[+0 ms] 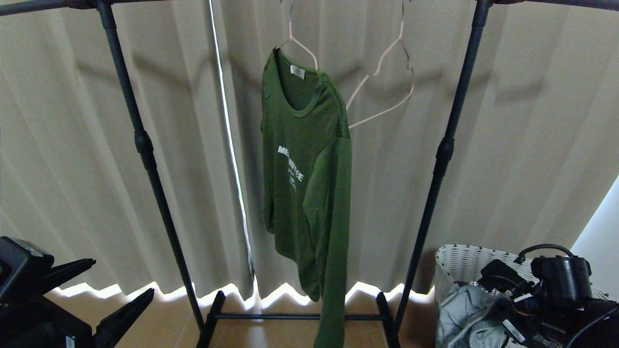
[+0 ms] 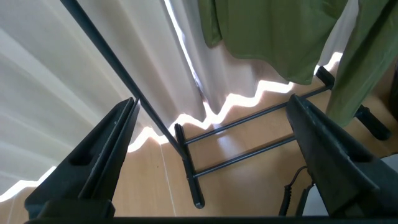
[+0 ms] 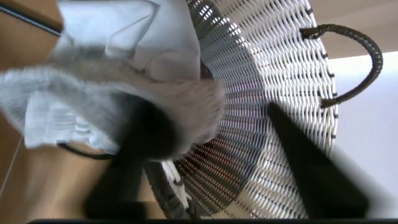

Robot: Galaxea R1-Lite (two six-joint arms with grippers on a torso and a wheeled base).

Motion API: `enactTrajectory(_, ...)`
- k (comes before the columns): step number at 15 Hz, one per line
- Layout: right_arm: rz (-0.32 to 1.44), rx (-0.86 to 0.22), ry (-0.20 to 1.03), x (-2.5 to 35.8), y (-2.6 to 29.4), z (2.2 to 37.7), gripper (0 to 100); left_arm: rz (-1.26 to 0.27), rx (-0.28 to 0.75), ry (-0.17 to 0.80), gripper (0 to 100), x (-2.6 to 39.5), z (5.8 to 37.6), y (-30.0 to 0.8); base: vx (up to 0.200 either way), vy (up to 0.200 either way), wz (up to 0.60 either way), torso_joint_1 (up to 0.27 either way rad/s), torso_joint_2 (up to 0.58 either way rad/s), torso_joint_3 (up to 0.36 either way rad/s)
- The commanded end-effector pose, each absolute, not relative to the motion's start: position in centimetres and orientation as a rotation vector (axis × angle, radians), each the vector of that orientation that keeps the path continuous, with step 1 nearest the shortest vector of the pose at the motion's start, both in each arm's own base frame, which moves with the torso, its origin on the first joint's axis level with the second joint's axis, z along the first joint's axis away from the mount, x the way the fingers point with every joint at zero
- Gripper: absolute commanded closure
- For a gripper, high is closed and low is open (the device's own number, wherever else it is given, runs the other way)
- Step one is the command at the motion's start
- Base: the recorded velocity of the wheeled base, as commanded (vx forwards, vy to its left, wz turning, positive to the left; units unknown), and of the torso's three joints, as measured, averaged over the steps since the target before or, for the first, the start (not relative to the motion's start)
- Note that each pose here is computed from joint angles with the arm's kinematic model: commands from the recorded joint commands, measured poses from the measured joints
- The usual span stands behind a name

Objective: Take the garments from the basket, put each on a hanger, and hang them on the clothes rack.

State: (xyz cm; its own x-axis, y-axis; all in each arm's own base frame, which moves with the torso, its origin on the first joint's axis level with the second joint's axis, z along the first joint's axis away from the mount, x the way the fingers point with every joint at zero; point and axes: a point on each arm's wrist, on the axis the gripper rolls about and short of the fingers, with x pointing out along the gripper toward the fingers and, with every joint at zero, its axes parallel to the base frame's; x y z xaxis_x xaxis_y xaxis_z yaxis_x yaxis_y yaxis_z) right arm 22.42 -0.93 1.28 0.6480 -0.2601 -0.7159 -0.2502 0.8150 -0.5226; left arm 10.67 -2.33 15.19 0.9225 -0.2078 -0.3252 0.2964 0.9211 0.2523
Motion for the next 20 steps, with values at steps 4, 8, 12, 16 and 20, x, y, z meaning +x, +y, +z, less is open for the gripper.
enactTrajectory(4, -0.013, -0.631, 0.838, 22.8, -0.9, 0.6, 100, -0.262, 0.305, 0.305, 0, 10.6, 15.0, -2.3, 0.000, 0.000, 0.00, 0.000, 0.00, 0.000)
enactTrajectory(8, -0.044, -0.631, 0.622, 21.8, -0.3, 5.1, 100, -0.258, 0.301, 0.303, 0, 10.7, 15.1, -2.3, 0.000, 0.000, 0.00, 0.000, 0.00, 0.000)
enactTrajectory(12, -0.111, -0.609, 0.375, 20.7, -0.1, 10.4, 100, -0.258, 0.301, 0.304, 0, 10.6, 15.0, -2.3, 0.000, 0.000, 0.00, 0.000, 0.00, 0.000)
enactTrajectory(16, -0.132, -0.593, 0.190, 20.8, 0.6, 16.9, 100, -0.258, 0.302, 0.282, 0, 10.3, 15.2, -2.2, 0.000, 0.000, 0.00, 0.000, 0.00, 0.000)
enactTrajectory(20, -0.015, -0.441, 0.334, 19.5, 2.4, 21.1, 100, -0.261, 0.302, 0.257, 0, 9.8, 15.4, -2.2, 0.000, 0.000, 0.00, 0.000, 0.00, 0.000)
